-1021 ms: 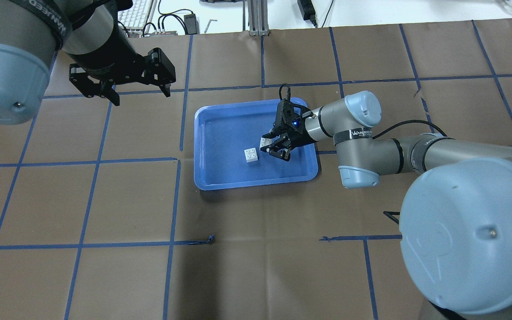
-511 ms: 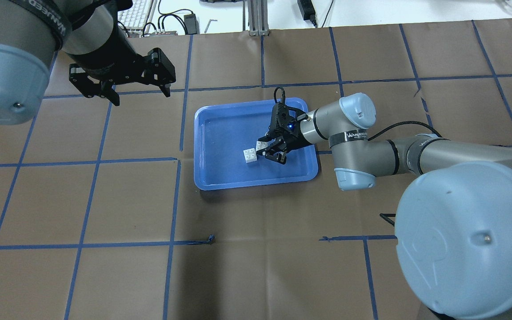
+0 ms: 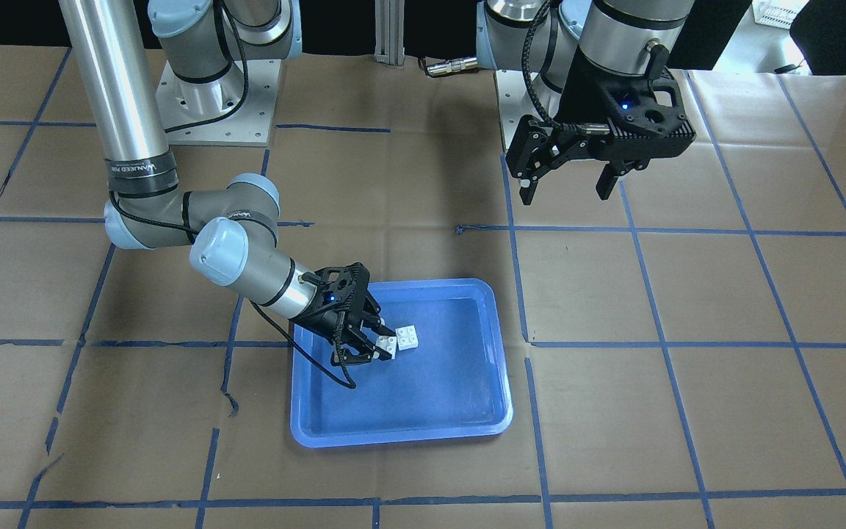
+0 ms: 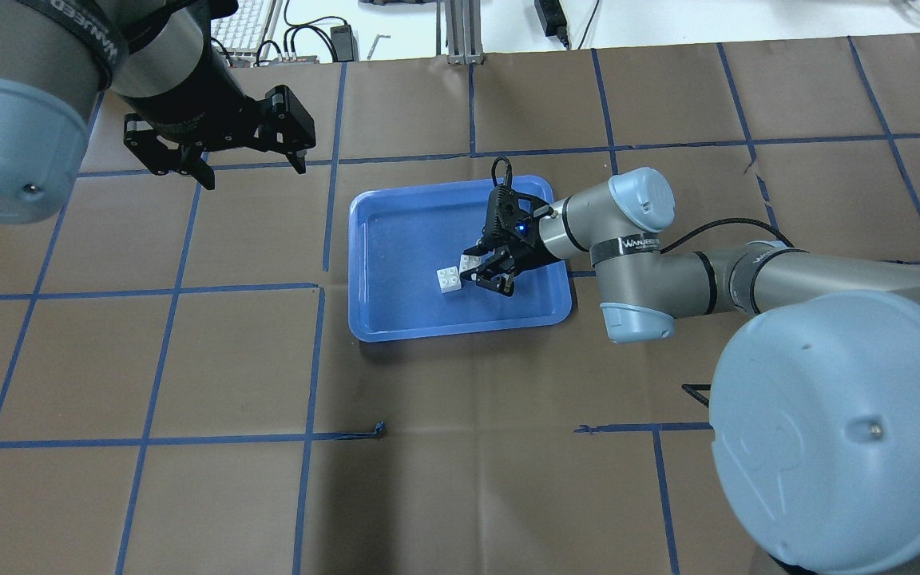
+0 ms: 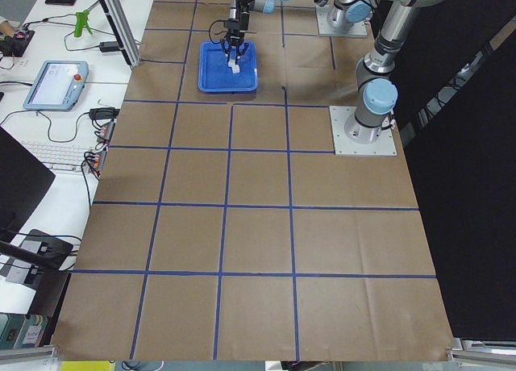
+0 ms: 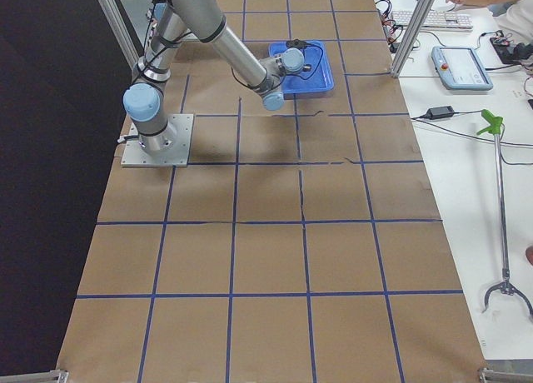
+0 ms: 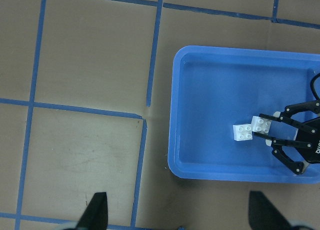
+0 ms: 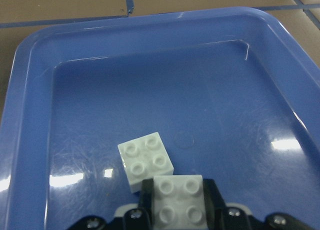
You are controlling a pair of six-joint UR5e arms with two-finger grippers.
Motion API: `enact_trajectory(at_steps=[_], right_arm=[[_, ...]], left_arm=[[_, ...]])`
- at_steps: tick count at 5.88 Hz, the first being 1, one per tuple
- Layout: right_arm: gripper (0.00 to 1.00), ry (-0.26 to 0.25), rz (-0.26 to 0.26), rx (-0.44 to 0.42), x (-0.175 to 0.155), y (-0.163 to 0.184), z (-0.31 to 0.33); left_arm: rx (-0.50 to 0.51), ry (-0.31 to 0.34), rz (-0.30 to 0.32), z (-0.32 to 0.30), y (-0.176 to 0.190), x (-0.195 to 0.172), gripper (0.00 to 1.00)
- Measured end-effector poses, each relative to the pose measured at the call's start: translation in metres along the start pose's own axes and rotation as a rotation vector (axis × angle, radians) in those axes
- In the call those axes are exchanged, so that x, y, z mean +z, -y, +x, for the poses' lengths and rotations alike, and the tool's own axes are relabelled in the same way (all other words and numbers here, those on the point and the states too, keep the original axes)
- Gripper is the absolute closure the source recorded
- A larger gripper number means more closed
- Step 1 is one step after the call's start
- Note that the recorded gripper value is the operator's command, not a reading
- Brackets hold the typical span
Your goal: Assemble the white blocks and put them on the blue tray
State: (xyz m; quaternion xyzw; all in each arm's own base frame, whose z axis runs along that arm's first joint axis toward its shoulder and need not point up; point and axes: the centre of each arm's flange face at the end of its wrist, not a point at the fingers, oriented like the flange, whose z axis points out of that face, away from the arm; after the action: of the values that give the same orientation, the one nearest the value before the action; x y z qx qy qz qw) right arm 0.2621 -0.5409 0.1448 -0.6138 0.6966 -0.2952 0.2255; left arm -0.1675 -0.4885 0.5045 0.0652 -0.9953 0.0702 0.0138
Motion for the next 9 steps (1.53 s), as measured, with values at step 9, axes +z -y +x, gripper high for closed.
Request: enact_trajectory(at_steps=[9], right_arm=[[0.75,0.031,-0.004,0.002,0.009,0.001,-0.016]], left_arm=[[-0.005,0.003,0.002,-0.003,-0.003,-0.006,0.01]])
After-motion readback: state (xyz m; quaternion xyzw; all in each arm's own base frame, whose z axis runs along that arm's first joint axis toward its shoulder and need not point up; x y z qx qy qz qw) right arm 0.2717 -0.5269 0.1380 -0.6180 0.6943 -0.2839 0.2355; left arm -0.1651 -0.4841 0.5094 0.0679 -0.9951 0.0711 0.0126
